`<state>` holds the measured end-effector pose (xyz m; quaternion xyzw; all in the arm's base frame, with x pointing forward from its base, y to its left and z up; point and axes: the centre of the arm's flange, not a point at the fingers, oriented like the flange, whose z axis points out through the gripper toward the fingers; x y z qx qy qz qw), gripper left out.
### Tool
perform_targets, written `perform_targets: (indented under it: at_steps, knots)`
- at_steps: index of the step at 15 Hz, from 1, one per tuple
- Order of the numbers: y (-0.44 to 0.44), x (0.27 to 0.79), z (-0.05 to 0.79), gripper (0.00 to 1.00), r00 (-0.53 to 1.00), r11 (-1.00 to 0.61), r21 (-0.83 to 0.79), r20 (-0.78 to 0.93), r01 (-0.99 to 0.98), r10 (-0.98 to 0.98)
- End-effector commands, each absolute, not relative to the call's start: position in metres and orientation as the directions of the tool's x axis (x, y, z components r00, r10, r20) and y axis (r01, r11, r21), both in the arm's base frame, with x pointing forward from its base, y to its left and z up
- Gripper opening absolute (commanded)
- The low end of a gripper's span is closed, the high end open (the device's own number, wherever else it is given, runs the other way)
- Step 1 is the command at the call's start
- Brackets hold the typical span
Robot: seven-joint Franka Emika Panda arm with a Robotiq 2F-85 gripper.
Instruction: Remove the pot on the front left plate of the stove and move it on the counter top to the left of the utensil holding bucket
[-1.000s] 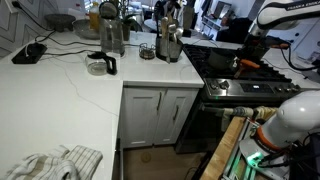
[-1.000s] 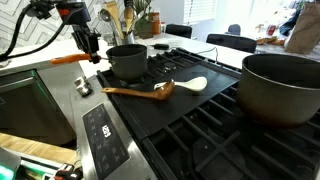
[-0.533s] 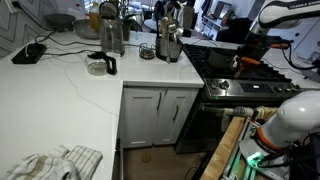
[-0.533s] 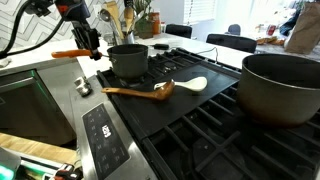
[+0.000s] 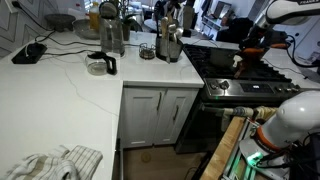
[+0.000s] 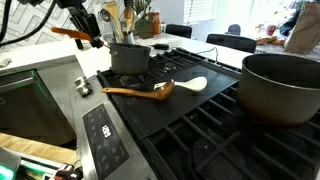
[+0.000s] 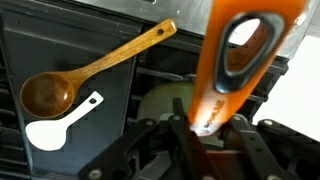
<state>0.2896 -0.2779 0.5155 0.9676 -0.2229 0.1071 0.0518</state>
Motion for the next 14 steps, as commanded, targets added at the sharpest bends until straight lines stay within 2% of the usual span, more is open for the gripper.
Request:
perform_targets:
  at_steps: [1,8,14]
  knots:
    - [-0.282,0.281,0.532,0.08,0.844,-0.879,0.065,0.320,-0.472,-0.430]
    - [-0.283,0.276,0.546,0.08,0.775,-0.848,0.085,0.461,-0.523,-0.432]
    - [-0.262,0.283,0.549,0.08,0.762,-0.872,0.103,0.543,-0.479,-0.354]
